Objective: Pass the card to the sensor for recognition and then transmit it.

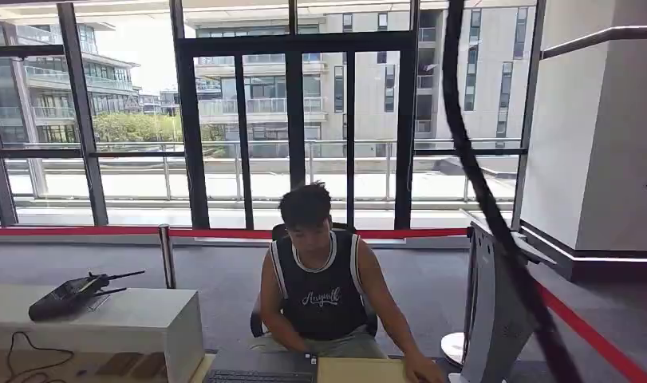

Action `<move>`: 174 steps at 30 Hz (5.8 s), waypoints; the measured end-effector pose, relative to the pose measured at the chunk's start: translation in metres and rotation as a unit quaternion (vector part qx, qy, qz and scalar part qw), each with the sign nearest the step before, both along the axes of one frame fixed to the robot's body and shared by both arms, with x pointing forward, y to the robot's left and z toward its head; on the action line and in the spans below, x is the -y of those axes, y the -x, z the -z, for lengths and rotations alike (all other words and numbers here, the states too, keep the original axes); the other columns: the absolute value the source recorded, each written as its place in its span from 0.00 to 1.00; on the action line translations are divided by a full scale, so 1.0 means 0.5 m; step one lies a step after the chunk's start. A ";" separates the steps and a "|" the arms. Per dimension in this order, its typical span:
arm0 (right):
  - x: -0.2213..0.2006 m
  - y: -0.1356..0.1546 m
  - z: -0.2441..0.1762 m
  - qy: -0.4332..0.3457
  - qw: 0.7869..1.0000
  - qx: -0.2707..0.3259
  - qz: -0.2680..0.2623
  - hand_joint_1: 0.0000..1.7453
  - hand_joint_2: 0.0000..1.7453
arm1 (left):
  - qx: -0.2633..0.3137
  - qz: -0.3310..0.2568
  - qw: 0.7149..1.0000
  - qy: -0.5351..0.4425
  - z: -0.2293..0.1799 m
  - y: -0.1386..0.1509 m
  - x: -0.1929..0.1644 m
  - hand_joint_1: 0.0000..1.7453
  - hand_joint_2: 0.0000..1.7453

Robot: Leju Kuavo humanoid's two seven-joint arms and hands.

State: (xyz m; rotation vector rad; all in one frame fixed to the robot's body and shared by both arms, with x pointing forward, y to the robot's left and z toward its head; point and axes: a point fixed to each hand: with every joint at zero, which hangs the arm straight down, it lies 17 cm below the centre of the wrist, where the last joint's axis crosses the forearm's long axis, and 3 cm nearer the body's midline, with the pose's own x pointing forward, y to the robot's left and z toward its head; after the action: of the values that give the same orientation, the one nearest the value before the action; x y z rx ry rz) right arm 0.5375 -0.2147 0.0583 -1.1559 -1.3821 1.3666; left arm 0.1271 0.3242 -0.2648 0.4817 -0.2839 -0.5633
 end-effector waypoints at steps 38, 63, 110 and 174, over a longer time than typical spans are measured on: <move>-0.035 -0.058 -0.435 -0.063 0.969 0.240 -0.013 1.00 1.00 | 0.005 0.017 1.000 0.003 -0.001 -0.005 0.014 0.00 0.00; -0.025 -0.213 -0.561 -0.021 0.980 0.197 0.010 1.00 1.00 | 0.013 0.076 0.997 0.007 -0.011 -0.067 0.037 0.00 0.00; 0.718 0.116 -0.417 -0.221 0.864 0.330 0.310 0.00 0.00 | -0.009 -0.015 1.000 0.001 0.005 0.026 0.005 0.00 0.00; 0.450 0.952 0.640 -0.361 0.454 -0.433 0.690 0.00 0.00 | -0.004 -0.028 1.000 0.005 0.002 0.008 0.004 0.00 0.00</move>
State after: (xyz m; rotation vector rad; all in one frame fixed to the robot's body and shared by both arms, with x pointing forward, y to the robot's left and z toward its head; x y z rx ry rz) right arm 0.0615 -0.4397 -0.2617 -0.4055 0.1108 -0.0907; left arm 0.1230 0.3220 -0.2656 0.4772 -0.2654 -0.5086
